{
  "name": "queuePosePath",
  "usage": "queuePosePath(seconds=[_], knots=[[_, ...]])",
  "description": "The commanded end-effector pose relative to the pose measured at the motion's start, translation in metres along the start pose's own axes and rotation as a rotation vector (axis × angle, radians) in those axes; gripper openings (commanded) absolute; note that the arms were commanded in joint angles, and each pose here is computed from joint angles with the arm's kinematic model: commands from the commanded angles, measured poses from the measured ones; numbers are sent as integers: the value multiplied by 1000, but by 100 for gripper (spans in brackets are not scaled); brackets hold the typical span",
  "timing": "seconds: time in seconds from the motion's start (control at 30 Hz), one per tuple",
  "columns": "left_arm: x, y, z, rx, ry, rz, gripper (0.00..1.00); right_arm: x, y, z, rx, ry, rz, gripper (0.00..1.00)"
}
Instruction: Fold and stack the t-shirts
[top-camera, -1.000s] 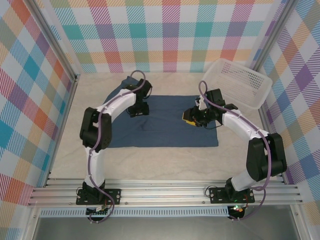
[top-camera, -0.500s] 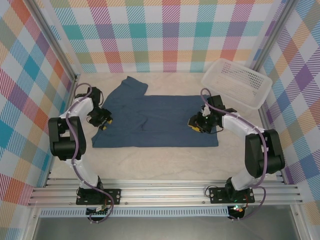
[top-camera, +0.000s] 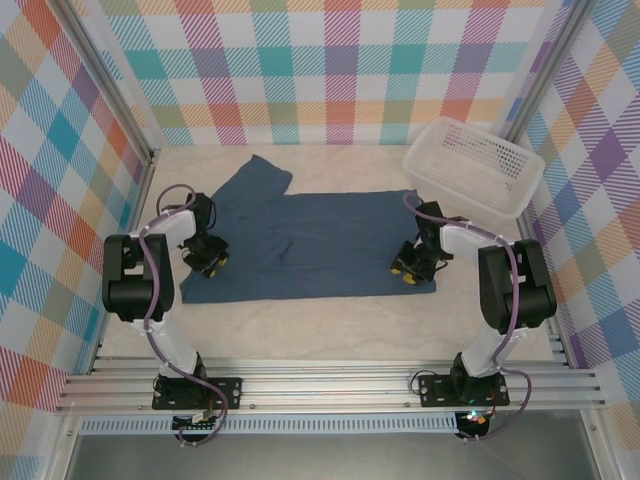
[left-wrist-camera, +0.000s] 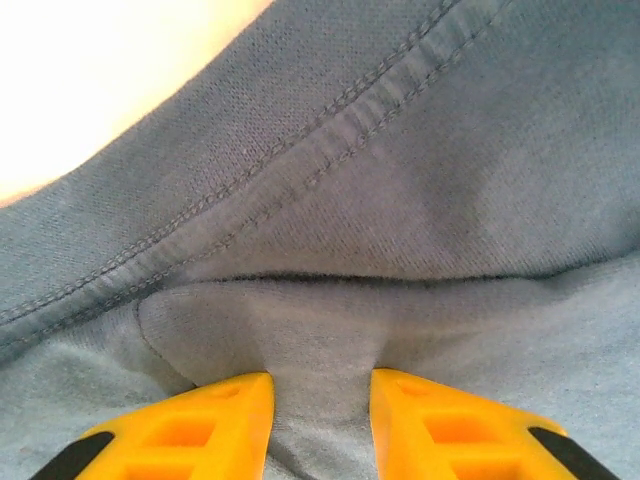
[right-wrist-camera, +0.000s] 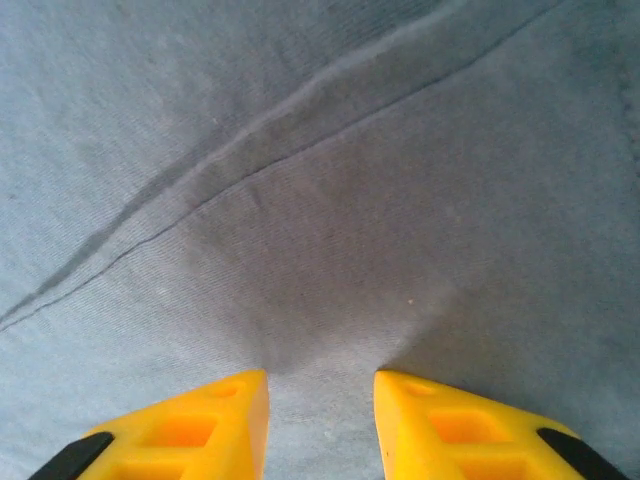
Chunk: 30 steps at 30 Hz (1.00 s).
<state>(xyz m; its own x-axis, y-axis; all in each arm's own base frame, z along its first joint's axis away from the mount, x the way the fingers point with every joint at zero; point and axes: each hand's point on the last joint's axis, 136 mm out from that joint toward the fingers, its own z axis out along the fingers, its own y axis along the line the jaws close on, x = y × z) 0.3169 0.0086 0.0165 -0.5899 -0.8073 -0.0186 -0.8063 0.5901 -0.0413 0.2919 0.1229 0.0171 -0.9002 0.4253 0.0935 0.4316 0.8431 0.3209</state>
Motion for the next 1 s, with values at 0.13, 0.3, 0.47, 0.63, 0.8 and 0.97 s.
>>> queuePosePath(seconds=[0.13,0.3,0.47,0.63,0.8,0.97], knots=[[34,85,14,-248,6,-74,34,76,-47,12,241,183,45,36],[46,102,14,-274,12,-73,35,114,-60,7,284,243,40,37],[57,120,11,-303,12,-77,34,126,-78,-2,333,249,35,38],[63,128,9,-301,9,-75,34,133,-82,-3,308,247,40,39],[30,90,-28,-208,-119,-27,39,90,-36,-33,156,14,-82,41],[-7,-19,-76,125,-212,118,49,11,0,-84,85,-425,-104,44]])
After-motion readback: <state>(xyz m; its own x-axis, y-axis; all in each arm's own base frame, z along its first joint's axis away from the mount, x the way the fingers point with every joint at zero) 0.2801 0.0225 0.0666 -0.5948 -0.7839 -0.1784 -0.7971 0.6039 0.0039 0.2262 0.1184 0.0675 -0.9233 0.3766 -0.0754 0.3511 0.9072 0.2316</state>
